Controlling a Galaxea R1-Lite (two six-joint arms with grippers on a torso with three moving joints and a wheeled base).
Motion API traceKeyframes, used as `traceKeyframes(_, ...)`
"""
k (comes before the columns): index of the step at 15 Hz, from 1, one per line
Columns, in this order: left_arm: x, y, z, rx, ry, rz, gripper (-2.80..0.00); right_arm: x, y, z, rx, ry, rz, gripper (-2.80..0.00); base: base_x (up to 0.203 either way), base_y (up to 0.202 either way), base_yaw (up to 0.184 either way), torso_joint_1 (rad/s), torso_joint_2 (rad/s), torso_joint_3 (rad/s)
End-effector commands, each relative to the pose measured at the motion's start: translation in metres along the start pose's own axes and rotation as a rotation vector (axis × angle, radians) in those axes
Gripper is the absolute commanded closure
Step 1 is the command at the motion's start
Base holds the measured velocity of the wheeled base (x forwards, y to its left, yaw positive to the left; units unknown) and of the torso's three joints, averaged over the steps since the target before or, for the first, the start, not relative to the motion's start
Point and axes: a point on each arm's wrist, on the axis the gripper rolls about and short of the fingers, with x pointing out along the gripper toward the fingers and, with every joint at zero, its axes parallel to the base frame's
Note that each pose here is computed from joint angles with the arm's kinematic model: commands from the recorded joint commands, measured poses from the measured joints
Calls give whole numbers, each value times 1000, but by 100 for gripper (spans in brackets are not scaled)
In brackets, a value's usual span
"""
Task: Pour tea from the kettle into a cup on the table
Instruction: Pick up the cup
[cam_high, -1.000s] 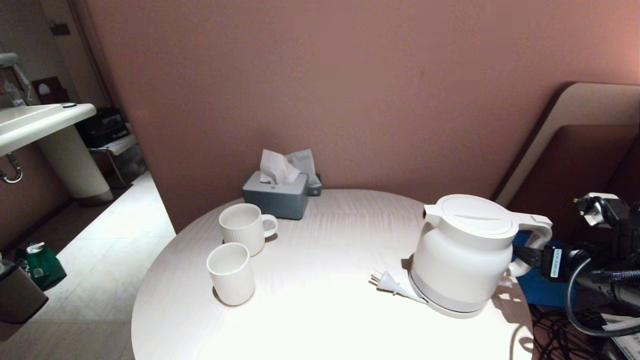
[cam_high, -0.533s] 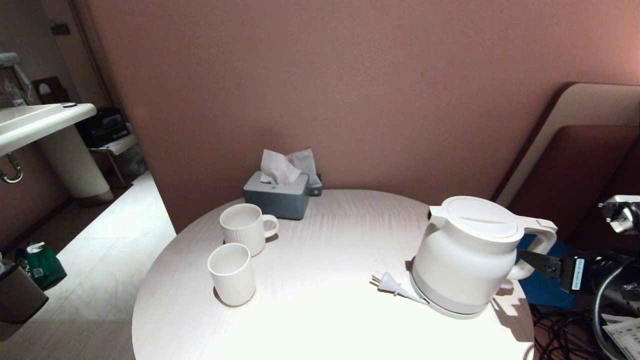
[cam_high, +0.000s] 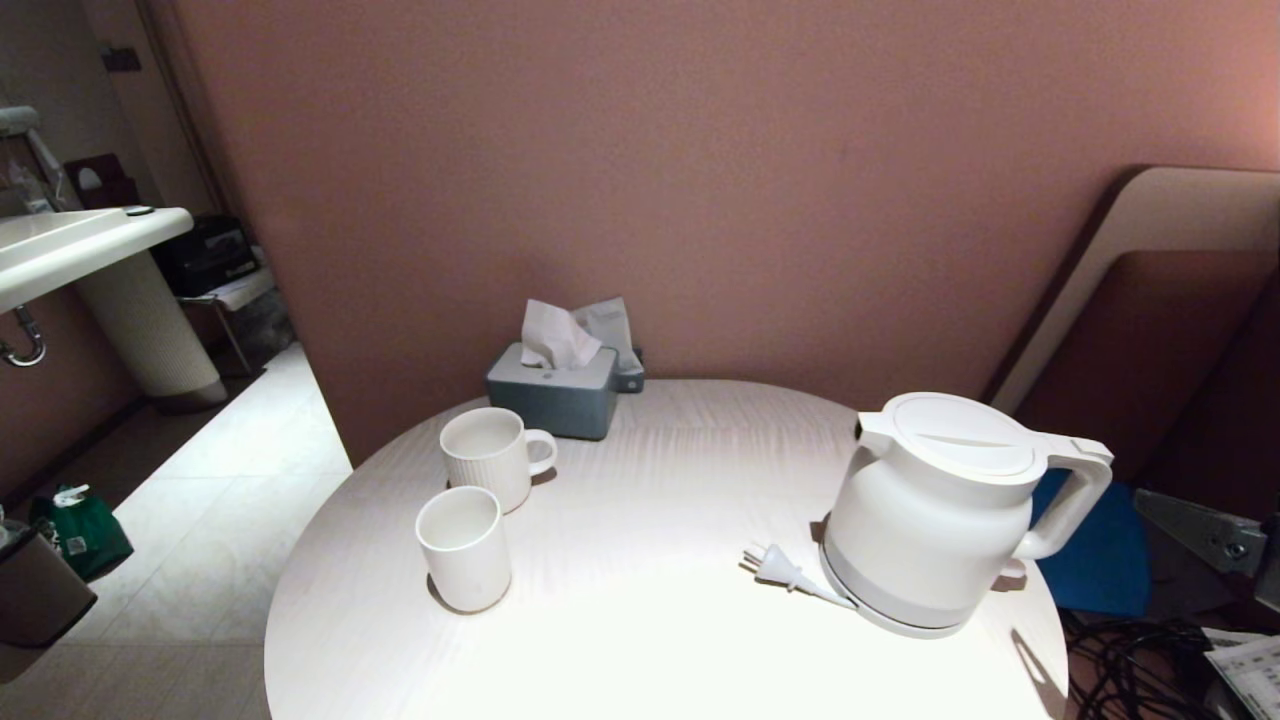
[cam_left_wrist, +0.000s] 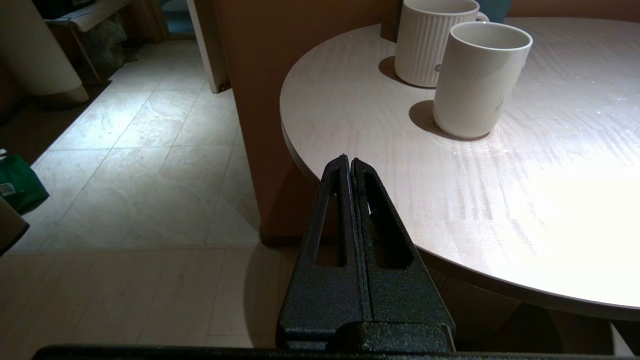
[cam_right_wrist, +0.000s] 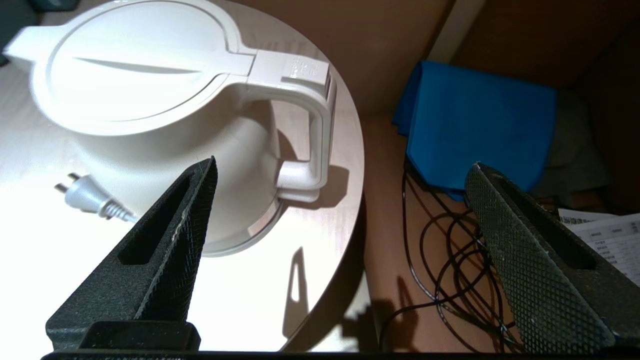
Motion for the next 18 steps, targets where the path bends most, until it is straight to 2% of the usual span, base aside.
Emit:
traceKeyframes(1, 0, 0, 0, 1, 1, 0, 0, -18, 0, 0, 2, -52, 4, -280, 0, 0, 0, 0, 0, 0)
traceKeyframes(2, 0, 0, 0, -1, 1, 1, 0, -24, 0, -4, 1, -41, 18, 0, 0, 0, 0, 0, 0, 0)
traceKeyframes(4, 0, 0, 0, 1, 1, 1, 0, -36, 1, -10, 0, -10, 69, 0, 0, 0, 0, 0, 0, 0)
traceKeyframes(9, 0, 0, 0, 0, 1, 1, 0, -56, 1, -19, -2, 1, 76, 0, 0, 0, 0, 0, 0, 0)
traceKeyframes(16, 0, 0, 0, 0, 1, 1, 0, -113, 1, -53, -22, 5, 193, 0, 0, 0, 0, 0, 0, 0)
traceKeyframes(18, 0, 0, 0, 0, 1, 1, 0, -122, 1, -63, -48, 7, 226, 0, 0, 0, 0, 0, 0, 0)
